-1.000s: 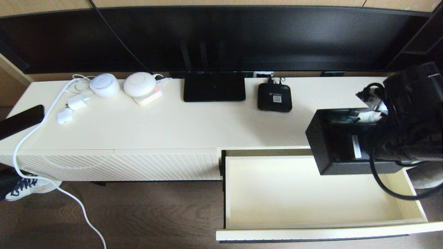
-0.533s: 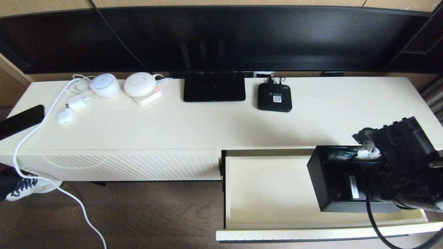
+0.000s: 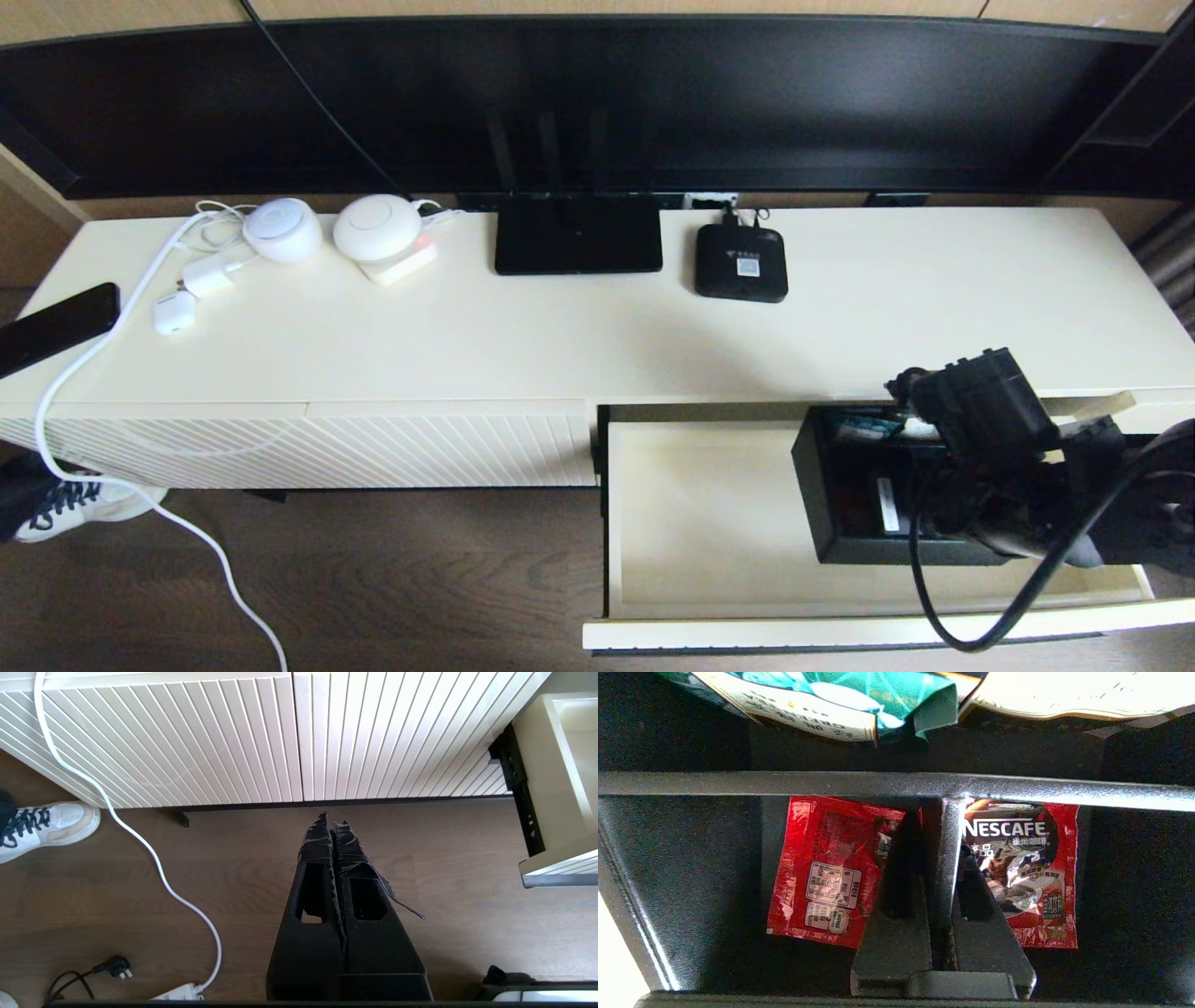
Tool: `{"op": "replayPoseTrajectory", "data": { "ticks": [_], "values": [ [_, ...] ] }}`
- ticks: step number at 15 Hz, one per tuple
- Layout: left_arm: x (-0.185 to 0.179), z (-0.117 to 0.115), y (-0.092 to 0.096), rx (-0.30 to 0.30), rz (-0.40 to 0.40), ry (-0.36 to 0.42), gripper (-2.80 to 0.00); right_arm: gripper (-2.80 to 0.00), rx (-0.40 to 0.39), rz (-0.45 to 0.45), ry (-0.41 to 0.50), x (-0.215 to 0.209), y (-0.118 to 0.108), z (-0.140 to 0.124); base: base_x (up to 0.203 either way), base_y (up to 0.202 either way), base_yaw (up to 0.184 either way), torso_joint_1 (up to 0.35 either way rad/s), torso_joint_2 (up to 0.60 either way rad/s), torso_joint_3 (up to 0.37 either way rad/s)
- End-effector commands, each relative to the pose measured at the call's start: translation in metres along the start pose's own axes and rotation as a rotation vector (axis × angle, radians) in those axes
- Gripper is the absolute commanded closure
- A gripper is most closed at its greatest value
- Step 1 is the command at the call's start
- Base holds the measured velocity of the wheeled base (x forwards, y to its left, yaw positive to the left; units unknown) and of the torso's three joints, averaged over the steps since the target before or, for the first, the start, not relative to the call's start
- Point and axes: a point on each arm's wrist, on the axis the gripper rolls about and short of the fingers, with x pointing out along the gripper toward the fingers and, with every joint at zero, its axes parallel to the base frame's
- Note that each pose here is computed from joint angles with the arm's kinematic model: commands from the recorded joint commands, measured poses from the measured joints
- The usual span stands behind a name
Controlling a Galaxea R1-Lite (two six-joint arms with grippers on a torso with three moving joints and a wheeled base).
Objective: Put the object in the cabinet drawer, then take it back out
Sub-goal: Put the storage box in the drawer
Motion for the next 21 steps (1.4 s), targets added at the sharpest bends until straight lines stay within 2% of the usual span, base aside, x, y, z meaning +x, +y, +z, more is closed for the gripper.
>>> {"op": "replayPoseTrajectory", "data": {
  "ticks": [1, 7, 12, 17, 18, 19, 21],
  "values": [
    [0.000, 0.000, 0.000, 0.000, 0.000, -0.001, 0.00, 0.00, -0.012, -0.013, 0.027, 0.020, 0.007, -0.005, 0.000, 0.000, 0.000, 0.000, 0.00, 0.000],
    [0.000, 0.000, 0.000, 0.000, 0.000, 0.000, 0.00, 0.00, 0.002, -0.017, 0.017, 0.043, 0.013, -0.002, 0.000, 0.000, 0.000, 0.000, 0.00, 0.000],
    [0.000, 0.000, 0.000, 0.000, 0.000, 0.000, 0.00, 0.00, -0.015, -0.036, 0.075, 0.060, 0.015, -0.015, 0.000, 0.000, 0.000, 0.000, 0.00, 0.000],
    [0.000, 0.000, 0.000, 0.000, 0.000, 0.000, 0.00, 0.00, -0.008, -0.043, 0.058, 0.073, 0.019, -0.019, 0.000, 0.000, 0.000, 0.000, 0.00, 0.000],
    [0.000, 0.000, 0.000, 0.000, 0.000, -0.001, 0.00, -0.47, -0.007, -0.044, 0.056, 0.074, 0.019, -0.019, 0.000, 0.000, 0.000, 0.000, 0.00, 0.000],
    [0.000, 0.000, 0.000, 0.000, 0.000, 0.000, 0.00, -2.80, -0.007, -0.044, 0.054, 0.074, 0.019, -0.019, 0.000, 0.000, 0.000, 0.000, 0.00, 0.000],
    [0.000, 0.000, 0.000, 0.000, 0.000, -0.001, 0.00, -2.80, -0.001, -0.039, 0.040, 0.069, 0.018, -0.016, 0.000, 0.000, 0.000, 0.000, 0.00, 0.000]
  ]
}}
